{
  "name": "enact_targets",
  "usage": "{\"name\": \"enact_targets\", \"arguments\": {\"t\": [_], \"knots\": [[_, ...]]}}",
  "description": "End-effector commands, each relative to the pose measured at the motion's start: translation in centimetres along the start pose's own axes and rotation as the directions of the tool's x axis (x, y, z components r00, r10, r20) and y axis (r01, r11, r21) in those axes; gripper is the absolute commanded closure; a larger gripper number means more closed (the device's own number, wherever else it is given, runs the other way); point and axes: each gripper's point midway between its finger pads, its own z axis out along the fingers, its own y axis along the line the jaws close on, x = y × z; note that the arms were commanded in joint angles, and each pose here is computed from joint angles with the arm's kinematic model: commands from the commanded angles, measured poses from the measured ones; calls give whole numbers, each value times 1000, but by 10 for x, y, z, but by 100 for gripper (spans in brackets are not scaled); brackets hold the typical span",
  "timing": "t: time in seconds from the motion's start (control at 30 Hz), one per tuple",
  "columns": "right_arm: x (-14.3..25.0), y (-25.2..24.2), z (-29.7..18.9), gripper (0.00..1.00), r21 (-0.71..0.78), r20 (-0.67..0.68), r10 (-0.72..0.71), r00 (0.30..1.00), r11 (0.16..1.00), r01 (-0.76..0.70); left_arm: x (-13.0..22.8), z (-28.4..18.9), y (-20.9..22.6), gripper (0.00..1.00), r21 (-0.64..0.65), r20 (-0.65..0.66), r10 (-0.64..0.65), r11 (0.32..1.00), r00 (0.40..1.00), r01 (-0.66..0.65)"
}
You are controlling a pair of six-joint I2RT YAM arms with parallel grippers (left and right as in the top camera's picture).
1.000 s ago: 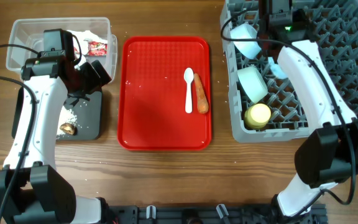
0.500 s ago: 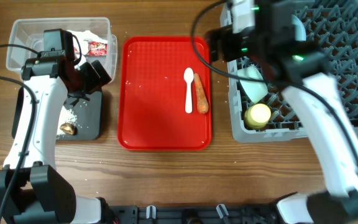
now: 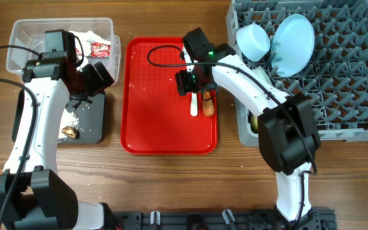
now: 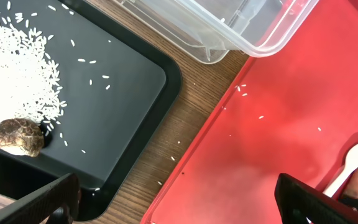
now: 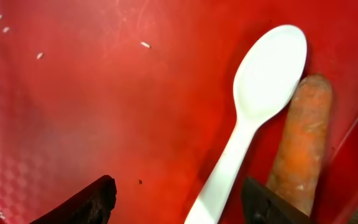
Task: Sort waste into correct bins and load items into the dishwasher rack
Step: 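Reach the right gripper down and grasp the white spoon, then carry the white spoon to the rack and drop it in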
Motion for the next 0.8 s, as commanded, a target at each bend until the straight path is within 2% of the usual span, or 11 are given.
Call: {"name": "enact_targets", "arguments": {"t": [0.0,0.17,0.3,0.47,0.6,0.77], "knots": [[3,-17,30,36,66,-22,30,999,997,-29,-2,-2,-1,0,8,5,-14,1000,1000,14],[2,-32,50,39,130,-16,46,999,991,-44,-2,-2,-1,0,8,5,-14,1000,1000,14],[6,-35,62,48,134,-32,49,998,990,-44,-2,-2,-1,0,7,5,-14,1000,1000,14],[10,-36,67,80,135,-51,51,997,990,-44,-2,-2,-1,0,7,5,-14,1000,1000,14],[10,-35,67,95,132,-52,51,997,990,-43,-2,-2,-1,0,7,5,-14,1000,1000,14],[13,-21,66,96,46,-77,-14,997,999,18,-2,-2,-1,0,8,5,-14,1000,1000,14]]}}
